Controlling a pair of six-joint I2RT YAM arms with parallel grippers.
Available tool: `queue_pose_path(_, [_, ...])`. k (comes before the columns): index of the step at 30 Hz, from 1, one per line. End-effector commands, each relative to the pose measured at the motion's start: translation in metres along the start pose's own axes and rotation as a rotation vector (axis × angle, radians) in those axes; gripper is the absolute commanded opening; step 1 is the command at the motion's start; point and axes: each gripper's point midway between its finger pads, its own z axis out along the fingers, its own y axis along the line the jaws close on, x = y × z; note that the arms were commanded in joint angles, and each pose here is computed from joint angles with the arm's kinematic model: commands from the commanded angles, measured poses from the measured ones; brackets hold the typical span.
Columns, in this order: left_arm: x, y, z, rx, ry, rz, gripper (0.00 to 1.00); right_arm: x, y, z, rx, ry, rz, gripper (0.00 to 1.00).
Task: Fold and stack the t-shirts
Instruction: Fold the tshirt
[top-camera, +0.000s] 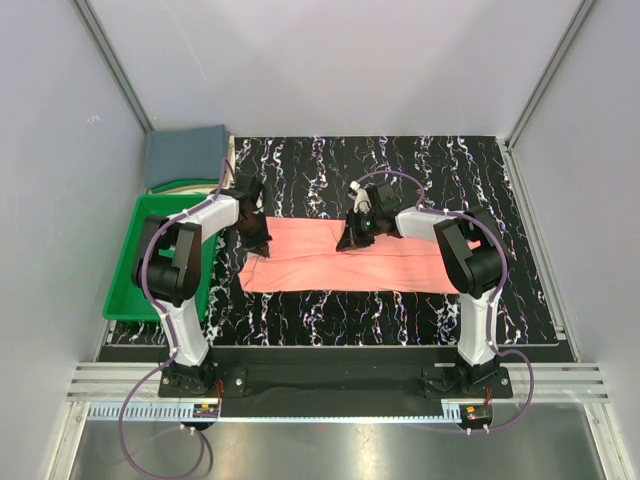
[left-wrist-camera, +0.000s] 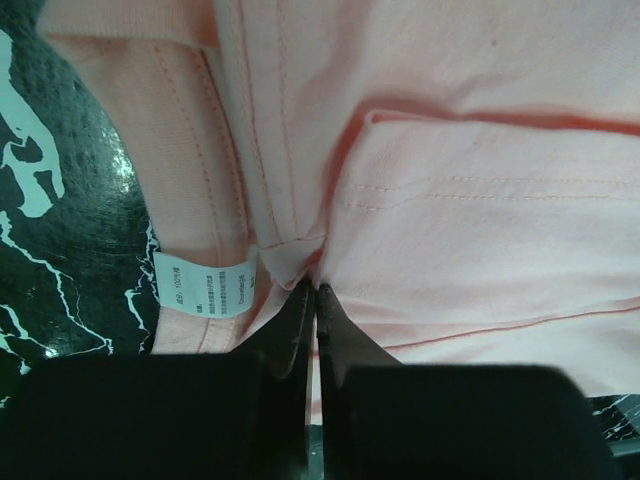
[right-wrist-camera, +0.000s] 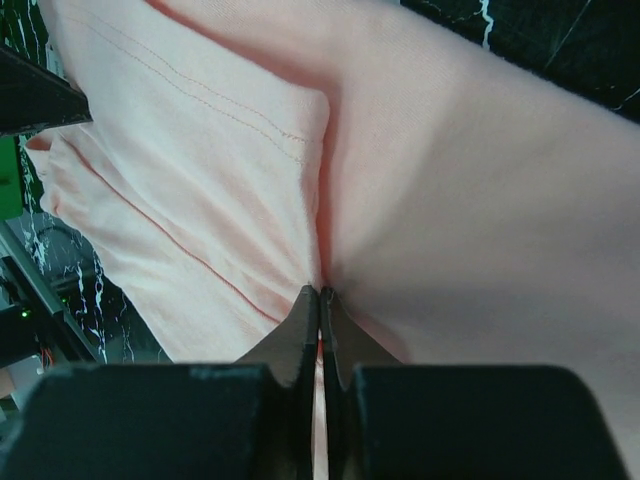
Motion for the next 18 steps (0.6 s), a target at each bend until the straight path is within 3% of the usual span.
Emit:
queue_pose_path(1, [-0.009,0.010,-0.006,-0.056,-0.064,-0.006,0.01,-0.002,0.004,-0.006,0.017,-0.025,-0.016,0.02])
queue_pose_path(4, [-0.013,0.009,-0.012,-0.056,-0.075,-0.005,0.02,-0.003,0.007,-0.008,0.014,-0.029,-0.014,0.08])
queue_pose_path(5, [-0.013,0.007,-0.014,-0.054,-0.075,-0.002,0.04,-0.006,0.008,-0.010,0.017,-0.036,-0.012,0.18])
queue_pose_path(8, [-0.023,0.000,-0.032,-0.041,-0.102,0.008,0.18,-0.013,0.015,-0.020,0.027,-0.058,-0.012,0.26])
queue_pose_path(12, [-0.045,-0.017,-0.069,0.002,-0.192,0.034,0.25,-0.021,0.023,-0.041,0.078,-0.080,0.022,0.38])
queue_pose_path(18, [-0.056,-0.039,-0.075,0.090,-0.184,0.058,0.29,-0.038,0.042,-0.058,0.064,-0.130,0.098,0.35])
